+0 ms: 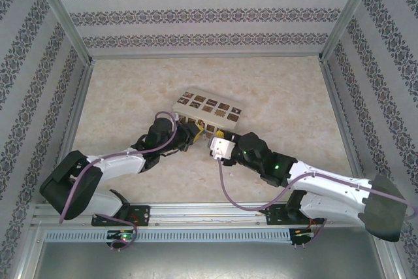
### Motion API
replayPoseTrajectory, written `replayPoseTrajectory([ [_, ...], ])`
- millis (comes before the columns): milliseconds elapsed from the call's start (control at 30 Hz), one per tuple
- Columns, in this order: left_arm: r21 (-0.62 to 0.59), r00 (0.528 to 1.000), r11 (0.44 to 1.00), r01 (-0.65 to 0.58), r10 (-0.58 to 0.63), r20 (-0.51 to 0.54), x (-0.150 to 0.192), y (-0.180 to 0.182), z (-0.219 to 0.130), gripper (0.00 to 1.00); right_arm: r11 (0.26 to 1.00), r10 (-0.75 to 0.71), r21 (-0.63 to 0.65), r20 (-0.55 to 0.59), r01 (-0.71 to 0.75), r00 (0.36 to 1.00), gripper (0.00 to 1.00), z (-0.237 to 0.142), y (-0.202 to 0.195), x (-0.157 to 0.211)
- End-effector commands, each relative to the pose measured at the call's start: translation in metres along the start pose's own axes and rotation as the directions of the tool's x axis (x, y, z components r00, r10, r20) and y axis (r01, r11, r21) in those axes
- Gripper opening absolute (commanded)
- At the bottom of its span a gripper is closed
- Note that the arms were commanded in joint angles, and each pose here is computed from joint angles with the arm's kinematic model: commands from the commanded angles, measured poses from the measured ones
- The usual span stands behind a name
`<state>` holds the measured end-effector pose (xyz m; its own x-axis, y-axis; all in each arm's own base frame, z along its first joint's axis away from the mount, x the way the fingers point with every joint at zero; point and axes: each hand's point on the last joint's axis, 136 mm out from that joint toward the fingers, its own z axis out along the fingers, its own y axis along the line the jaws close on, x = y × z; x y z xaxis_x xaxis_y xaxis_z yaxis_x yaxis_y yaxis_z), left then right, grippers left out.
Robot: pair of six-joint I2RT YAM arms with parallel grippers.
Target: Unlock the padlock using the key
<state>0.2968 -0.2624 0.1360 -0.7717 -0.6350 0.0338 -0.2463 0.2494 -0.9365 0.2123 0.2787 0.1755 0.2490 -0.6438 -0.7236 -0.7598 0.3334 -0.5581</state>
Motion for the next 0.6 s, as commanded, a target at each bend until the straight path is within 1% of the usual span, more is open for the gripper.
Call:
replayPoseTrajectory([
  [0, 0.055, 1.000, 0.998, -0.030, 0.029, 0.008, 0.002, -0.028, -0.004, 0.04, 0.986, -0.165, 0.015, -0.030, 0.165, 0.986, 0.47, 0.005, -0.008, -0.006],
  [200, 0.047, 0.999, 0.998, -0.035, 0.034, 0.007, 0.003, -0.030, -0.006, 0.03, 0.982, -0.188, -0.002, -0.038, 0.188, 0.981, 0.47, 0.016, -0.007, -0.010],
  [567, 0.049, 0.999, 0.998, -0.035, 0.035, 0.002, 0.004, -0.032, -0.005, 0.02, 0.985, -0.170, -0.035, -0.021, 0.170, 0.985, 0.43, 0.037, 0.001, -0.017],
])
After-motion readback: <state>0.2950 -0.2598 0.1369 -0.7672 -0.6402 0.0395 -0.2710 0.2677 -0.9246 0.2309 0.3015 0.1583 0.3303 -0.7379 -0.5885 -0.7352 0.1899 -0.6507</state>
